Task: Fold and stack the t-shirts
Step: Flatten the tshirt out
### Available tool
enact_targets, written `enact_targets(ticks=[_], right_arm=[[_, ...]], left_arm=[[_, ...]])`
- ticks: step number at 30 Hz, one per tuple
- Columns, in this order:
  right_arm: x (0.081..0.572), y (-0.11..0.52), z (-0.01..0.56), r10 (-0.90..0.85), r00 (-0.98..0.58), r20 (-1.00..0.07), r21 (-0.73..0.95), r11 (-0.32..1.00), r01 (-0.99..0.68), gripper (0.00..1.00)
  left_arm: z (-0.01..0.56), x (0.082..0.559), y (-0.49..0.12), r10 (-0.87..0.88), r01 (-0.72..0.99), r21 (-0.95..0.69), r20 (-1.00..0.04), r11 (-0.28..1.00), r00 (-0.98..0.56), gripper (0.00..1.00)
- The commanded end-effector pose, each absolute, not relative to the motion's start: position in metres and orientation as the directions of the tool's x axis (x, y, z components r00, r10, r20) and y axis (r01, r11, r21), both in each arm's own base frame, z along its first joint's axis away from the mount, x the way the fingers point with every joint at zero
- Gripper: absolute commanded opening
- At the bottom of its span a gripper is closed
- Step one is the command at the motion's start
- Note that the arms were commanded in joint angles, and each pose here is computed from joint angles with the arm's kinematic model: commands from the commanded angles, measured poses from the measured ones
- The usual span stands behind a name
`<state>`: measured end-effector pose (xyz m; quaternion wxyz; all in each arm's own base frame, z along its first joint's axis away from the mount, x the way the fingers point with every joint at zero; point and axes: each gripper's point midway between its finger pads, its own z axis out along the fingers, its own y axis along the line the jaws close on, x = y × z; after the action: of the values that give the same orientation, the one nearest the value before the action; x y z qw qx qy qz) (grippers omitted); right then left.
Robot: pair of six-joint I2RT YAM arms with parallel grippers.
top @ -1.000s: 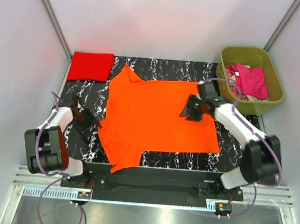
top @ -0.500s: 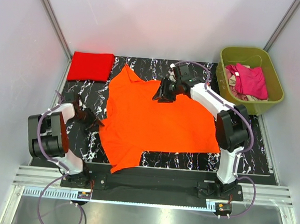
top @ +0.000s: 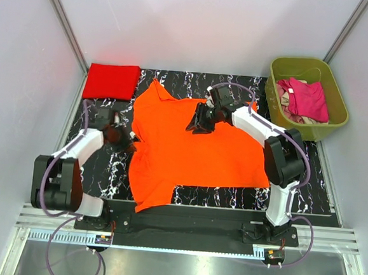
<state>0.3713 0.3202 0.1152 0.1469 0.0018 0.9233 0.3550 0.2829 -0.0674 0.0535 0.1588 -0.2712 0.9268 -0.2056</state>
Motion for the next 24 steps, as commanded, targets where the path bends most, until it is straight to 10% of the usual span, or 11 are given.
enact_targets(ticks=[1,8,9,10,14,24], right_arm=[[0.364,0.309,0.142,0.133,-0.938,-0.320,0.663,0.739,-0.121,0.45],[0.357,0.243,0.128,0.261,-0.922,-0.288,0.634,0.773,0.021,0.47],[0.356,0.234,0.129,0.262,-0.919,-0.296,0.631,0.776,0.018,0.47],[0.351,0.232,0.124,0.252,-0.924,-0.287,0.627,0.779,0.017,0.47],[0.337,0.245,0.126,0.195,-0.943,-0.269,0.659,0.751,-0.032,0.47],[0.348,0.327,0.124,0.007,-0.955,-0.296,0.730,0.647,-0.222,0.59]], left_arm=[[0.096,0.307,-0.100,-0.509,-0.327,-0.465,-0.347,0.823,-0.788,0.00],[0.091,0.313,-0.223,-0.157,-0.026,-0.330,-0.377,0.944,-0.913,0.09],[0.100,0.324,-0.233,-0.132,-0.004,-0.307,-0.396,0.952,-0.909,0.15],[0.103,0.321,-0.234,-0.111,0.013,-0.292,-0.402,0.956,-0.909,0.45],[0.130,0.331,-0.196,-0.141,0.012,-0.287,-0.507,0.958,-0.850,0.76],[0.109,0.384,-0.095,-0.377,-0.160,-0.464,-0.423,0.871,-0.824,0.54]])
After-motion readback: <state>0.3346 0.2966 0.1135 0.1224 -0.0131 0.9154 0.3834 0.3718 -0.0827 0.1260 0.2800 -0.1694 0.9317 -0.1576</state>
